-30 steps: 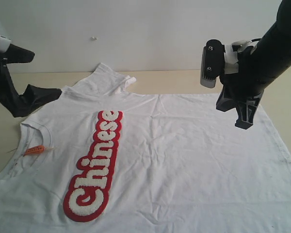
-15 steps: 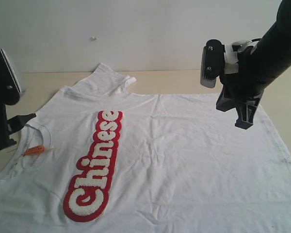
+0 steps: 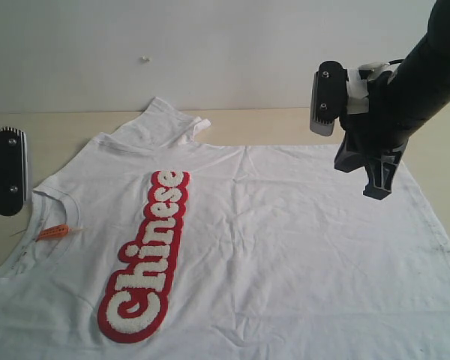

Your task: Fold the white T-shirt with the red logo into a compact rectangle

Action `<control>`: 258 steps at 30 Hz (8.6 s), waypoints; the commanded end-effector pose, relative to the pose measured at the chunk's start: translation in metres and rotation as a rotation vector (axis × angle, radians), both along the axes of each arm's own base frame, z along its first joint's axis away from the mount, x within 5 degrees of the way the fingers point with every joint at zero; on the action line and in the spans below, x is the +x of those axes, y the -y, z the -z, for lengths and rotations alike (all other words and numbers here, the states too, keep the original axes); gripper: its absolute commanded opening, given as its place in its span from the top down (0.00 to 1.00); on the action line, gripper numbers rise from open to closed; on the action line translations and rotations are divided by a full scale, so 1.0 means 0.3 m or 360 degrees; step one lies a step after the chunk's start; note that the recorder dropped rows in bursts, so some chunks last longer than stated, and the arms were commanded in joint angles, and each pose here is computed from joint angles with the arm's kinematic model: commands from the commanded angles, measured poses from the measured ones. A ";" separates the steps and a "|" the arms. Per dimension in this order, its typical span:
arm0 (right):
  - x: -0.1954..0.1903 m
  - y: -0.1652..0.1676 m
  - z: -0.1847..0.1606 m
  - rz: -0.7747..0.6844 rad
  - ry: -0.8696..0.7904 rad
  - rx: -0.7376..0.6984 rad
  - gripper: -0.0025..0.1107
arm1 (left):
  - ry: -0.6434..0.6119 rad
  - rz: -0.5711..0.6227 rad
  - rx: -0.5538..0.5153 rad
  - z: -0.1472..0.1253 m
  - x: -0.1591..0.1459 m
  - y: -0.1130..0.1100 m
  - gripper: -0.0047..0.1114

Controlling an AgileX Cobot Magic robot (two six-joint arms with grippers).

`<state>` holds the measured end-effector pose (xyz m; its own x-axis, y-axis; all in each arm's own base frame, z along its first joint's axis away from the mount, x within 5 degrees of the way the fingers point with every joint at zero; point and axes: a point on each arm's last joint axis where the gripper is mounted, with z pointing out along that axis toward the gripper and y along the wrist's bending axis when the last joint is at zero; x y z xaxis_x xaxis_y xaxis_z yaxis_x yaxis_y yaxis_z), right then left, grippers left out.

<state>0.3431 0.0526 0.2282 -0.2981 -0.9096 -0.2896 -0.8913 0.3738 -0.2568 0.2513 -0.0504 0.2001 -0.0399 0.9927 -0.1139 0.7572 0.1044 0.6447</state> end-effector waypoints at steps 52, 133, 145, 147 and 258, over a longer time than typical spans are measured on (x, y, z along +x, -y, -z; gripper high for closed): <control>0.028 -0.077 0.003 0.0489 -0.0128 0.0622 0.98 | 0.0081 -0.0218 -0.0456 0.009 0.039 0.062 0.96; 0.002 0.064 0.096 0.0033 -0.0362 -0.0350 0.05 | -0.0834 0.0079 0.0080 0.078 0.235 0.102 0.06; 0.015 0.078 0.192 -0.0010 -0.0591 -0.0386 0.05 | -0.0930 0.0292 0.0168 0.179 0.258 0.086 0.06; 0.018 0.088 0.204 0.0011 -0.0607 -0.0370 0.05 | -0.0923 0.0282 0.0165 0.181 0.262 0.076 0.06; 0.121 0.337 0.260 -0.0025 -0.0715 -0.0114 0.05 | -0.0977 0.0324 -0.0026 0.352 0.384 0.045 0.06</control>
